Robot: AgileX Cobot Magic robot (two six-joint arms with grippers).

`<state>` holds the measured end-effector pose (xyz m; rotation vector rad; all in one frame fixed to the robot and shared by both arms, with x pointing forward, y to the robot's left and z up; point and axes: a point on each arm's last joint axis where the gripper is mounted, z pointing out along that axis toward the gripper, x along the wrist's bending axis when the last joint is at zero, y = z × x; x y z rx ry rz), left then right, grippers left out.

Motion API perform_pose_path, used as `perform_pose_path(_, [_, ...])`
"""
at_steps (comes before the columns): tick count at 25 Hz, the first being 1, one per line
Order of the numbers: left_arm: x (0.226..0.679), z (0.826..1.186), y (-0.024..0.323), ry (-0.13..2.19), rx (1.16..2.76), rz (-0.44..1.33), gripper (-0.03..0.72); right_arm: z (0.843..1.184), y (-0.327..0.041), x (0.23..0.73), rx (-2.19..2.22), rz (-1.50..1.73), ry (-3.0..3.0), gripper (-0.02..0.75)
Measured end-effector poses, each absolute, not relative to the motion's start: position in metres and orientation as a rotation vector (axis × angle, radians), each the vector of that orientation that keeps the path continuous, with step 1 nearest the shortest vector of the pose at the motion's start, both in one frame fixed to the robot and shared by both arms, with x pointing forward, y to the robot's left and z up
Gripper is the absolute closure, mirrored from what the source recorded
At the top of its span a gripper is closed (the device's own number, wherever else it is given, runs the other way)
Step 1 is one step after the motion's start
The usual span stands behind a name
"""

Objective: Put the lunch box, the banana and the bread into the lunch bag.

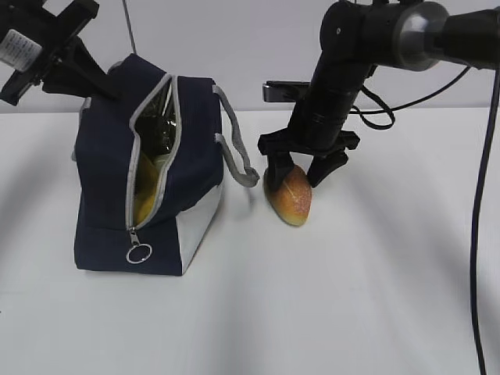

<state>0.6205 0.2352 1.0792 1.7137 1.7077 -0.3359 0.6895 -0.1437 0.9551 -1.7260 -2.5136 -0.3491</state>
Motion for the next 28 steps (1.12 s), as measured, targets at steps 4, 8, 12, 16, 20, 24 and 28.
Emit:
perform_pose_path(4, [0.62, 1.079, 0.235, 1.708, 1.714, -0.336, 0.691, 0.955, -0.143, 0.691, -1.735, -0.379, -2.515, 0.243])
perform_pose_path(8, [0.621, 1.079, 0.235, 1.708, 1.713, -0.335, 0.691, 0.951, -0.143, 0.692, -1.734, -0.369, -2.513, 0.251])
perform_pose_path(12, [0.621, 1.079, 0.235, 1.708, 1.713, -0.335, 0.691, 0.946, -0.142, 0.693, -1.735, -0.365, -2.507, 0.147])
perform_pose_path(16, [0.621, 1.079, 0.235, 1.708, 1.713, -0.335, 0.691, 0.944, -0.142, 0.694, -1.739, -0.37, -2.508, 0.108])
perform_pose_path(20, [0.621, 1.079, 0.235, 1.708, 1.713, -0.335, 0.691, 0.943, -0.141, 0.697, -1.751, -0.406, -2.512, 0.104])
perform_pose_path(24, [0.621, 1.079, 0.235, 1.708, 1.713, -0.335, 0.691, 0.943, -0.14, 0.699, -1.763, -0.44, -2.518, 0.108])
perform_pose_path(28, [0.621, 1.079, 0.235, 1.708, 1.713, -0.335, 0.691, 0.942, -0.14, 0.7, -1.765, -0.445, -2.52, 0.138])
